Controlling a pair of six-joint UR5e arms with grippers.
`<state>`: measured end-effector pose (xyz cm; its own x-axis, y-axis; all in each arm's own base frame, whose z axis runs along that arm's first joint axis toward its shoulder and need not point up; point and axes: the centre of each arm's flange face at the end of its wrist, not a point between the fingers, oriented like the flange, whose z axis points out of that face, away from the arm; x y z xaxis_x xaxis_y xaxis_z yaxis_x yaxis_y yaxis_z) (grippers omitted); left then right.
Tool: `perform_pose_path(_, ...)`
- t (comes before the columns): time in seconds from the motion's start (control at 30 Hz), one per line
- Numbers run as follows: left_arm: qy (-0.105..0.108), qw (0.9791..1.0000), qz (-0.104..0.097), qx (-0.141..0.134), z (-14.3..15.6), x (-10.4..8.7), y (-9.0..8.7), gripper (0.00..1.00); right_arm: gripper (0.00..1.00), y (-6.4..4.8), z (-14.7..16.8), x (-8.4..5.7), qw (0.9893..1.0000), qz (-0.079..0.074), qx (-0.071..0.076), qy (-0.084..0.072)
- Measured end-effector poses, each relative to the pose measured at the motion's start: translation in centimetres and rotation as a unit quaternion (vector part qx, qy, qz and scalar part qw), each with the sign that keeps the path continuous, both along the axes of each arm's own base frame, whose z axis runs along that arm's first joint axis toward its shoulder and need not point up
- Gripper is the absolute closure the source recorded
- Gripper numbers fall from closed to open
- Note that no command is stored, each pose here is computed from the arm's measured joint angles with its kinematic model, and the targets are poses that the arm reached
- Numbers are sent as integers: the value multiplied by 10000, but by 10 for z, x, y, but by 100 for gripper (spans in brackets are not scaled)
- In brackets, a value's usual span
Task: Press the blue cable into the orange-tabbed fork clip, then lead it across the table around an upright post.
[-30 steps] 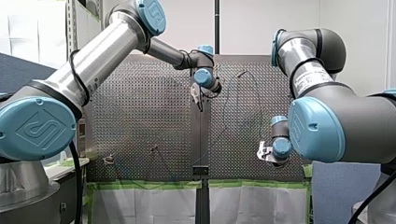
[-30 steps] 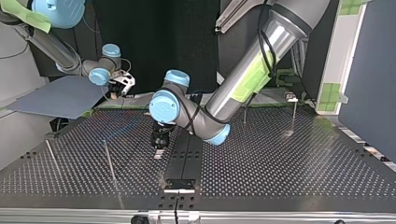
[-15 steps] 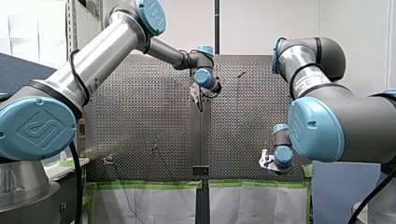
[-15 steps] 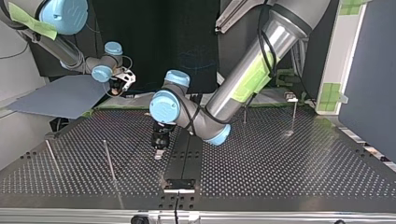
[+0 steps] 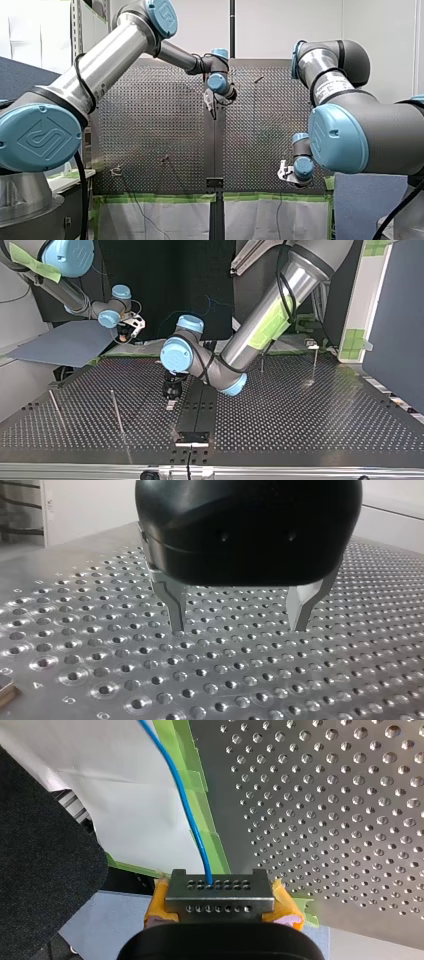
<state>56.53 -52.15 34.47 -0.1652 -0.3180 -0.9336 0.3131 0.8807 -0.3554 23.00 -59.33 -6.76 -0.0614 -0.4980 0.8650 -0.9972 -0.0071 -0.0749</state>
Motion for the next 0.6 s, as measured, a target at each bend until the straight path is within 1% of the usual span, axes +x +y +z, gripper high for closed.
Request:
perform_pose_path(0.13, 50, 9999, -12, 110, -2, -2, 0, 1, 100, -2, 3, 0, 10000, 26, -42, 40)
perform_pose_path(0.27, 81, 9998, -12, 163, -3, -3, 1, 1, 100, -5, 16, 4, 9999, 82, -138, 55)
perform_pose_path(0.43, 87, 9998, -13, 179, -3, -3, 1, 1, 100, -10, 45, 11, 9995, 119, -309, -11)
perform_pose_path(0.6, 88, 9998, -13, 183, -3, -3, 1, 1, 100, -15, 79, 16, 9988, 132, -468, -96)
